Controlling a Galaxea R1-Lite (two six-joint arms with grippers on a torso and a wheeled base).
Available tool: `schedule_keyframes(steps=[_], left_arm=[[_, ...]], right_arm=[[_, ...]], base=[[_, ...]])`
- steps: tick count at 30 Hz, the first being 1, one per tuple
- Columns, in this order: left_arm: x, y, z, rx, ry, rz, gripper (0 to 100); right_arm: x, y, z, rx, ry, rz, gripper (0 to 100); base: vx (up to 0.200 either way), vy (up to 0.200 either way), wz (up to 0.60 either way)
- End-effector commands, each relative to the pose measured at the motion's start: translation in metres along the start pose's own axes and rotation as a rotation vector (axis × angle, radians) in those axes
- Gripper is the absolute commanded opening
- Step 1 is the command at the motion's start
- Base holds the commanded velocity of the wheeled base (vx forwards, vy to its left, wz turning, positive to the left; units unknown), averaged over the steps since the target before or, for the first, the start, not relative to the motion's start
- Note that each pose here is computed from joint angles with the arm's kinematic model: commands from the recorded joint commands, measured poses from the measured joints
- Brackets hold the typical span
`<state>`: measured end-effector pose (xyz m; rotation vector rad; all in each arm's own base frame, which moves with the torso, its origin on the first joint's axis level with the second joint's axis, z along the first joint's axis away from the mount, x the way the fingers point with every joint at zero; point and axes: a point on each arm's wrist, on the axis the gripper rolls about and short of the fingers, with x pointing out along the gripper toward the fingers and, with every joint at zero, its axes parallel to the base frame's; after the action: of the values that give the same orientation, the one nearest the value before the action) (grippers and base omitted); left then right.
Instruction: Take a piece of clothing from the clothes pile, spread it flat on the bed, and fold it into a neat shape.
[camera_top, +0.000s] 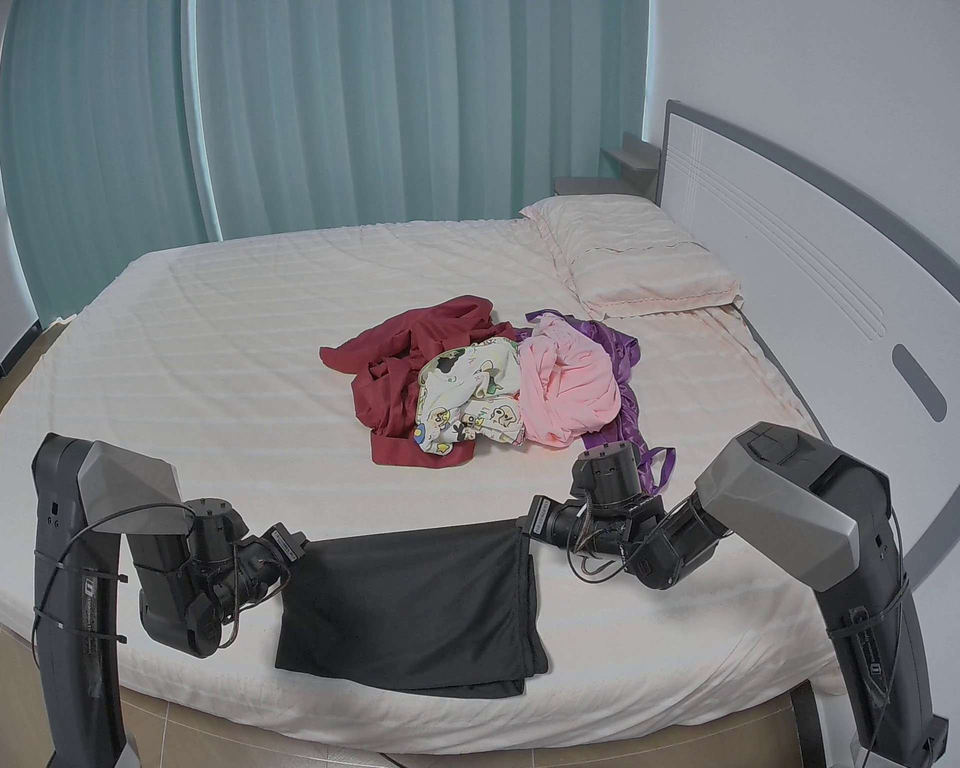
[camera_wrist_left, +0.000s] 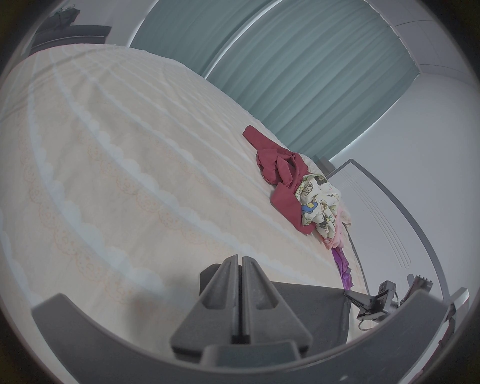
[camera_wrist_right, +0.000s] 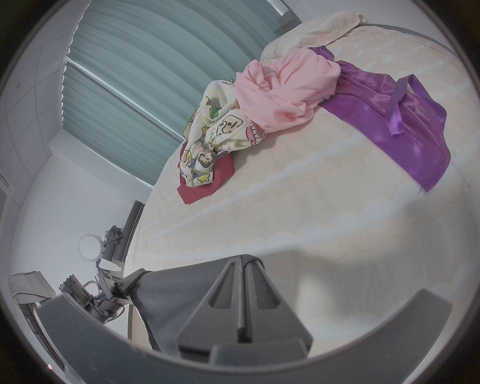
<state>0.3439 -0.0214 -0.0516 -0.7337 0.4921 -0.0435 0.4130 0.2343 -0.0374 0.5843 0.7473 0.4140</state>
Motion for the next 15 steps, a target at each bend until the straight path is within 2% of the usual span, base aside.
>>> schedule_keyframes(steps=[1,4,5,9,10,15], left_arm=[[0.0009,0.0018,-0.0014,-0.001,0.004,0.004,0],[0.0009,0.0018,-0.0014,0.002,0.004,0.004,0],[0.0010,0.0014,-0.0009,0.002,0.004,0.002,100],[0.0020,0.0013,-0.0006,0.001,0.002,0.000,100],[0.0022,0.0010,-0.0002,0.001,0.000,-0.002,100],[-0.0001,0.0004,0.0015,-0.004,-0.004,-0.001,100]], right_arm=[[-0.0012,-0.0025,0.0011,0.003,0.000,-0.007,0],[0.0003,-0.0050,-0.0014,0.004,0.006,-0.012,0],[0.0018,-0.0058,-0.0030,0.004,0.009,-0.013,0],[0.0044,-0.0078,-0.0058,-0.001,0.016,-0.017,0],[0.0044,-0.0078,-0.0058,-0.001,0.016,-0.017,100],[0.0034,-0.0078,-0.0026,0.003,0.002,-0.012,100]], base=[[0.000,0.000,0.00],[0.000,0.000,0.00],[0.000,0.000,0.00],[0.000,0.000,0.00],[0.000,0.000,0.00],[0.000,0.000,0.00]])
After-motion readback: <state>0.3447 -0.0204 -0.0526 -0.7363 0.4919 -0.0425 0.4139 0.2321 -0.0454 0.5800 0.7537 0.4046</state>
